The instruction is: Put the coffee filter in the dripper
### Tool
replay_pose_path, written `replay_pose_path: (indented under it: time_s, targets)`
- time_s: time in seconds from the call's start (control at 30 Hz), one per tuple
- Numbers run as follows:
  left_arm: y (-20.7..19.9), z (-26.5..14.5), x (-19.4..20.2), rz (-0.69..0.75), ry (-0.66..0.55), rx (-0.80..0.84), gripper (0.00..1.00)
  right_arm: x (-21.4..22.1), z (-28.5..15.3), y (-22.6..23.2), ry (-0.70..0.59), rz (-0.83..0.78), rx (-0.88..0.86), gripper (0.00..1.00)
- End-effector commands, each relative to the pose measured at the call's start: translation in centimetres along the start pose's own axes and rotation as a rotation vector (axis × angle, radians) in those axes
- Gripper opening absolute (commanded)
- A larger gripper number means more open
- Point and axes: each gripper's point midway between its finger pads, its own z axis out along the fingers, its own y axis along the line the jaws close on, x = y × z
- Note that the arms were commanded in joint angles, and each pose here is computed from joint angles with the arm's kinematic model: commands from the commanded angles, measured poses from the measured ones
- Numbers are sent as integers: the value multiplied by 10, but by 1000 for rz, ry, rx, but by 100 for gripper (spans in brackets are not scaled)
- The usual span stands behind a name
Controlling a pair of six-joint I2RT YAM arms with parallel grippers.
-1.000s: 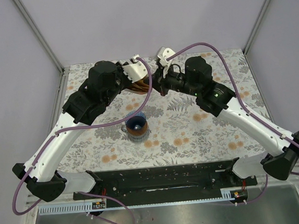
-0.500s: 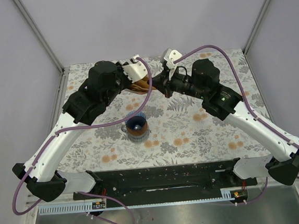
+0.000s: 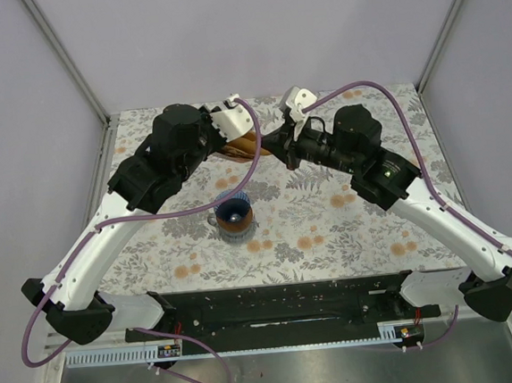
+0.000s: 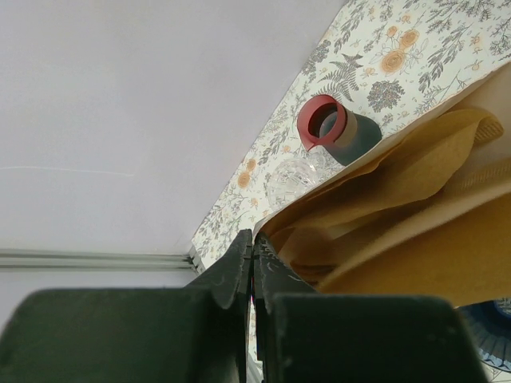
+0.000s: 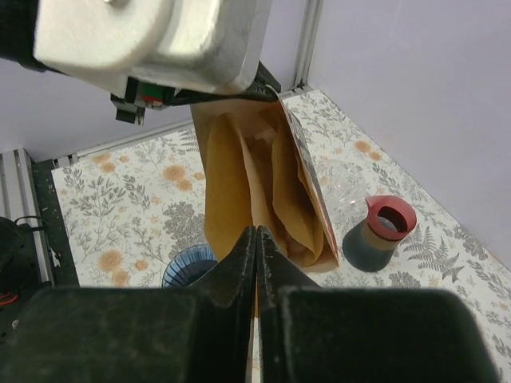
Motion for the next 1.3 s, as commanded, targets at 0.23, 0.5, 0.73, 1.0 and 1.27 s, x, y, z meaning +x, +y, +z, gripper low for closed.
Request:
replay_pose_path:
  time_s: [0.23,0.5,0.73,1.0,1.27]
  targets:
    - [18,-6,-19,-28,-56,-56,0,24,6,3,49,-14,-28,20]
    - [18,-6,-19,-27,-56,-56,0,18,15,10,31,-18,-87,36]
    - [18,-6,-19,-27,-56,-56,0,20,28,14,30,6,-122,41]
    - [18,-8,-19,-31,-61,-55,0,23,35,6,38,-2,-93,17]
    - [18,-4,-13,-31,-31,-53,0,-7,19,-2,-38,-34,-28,0]
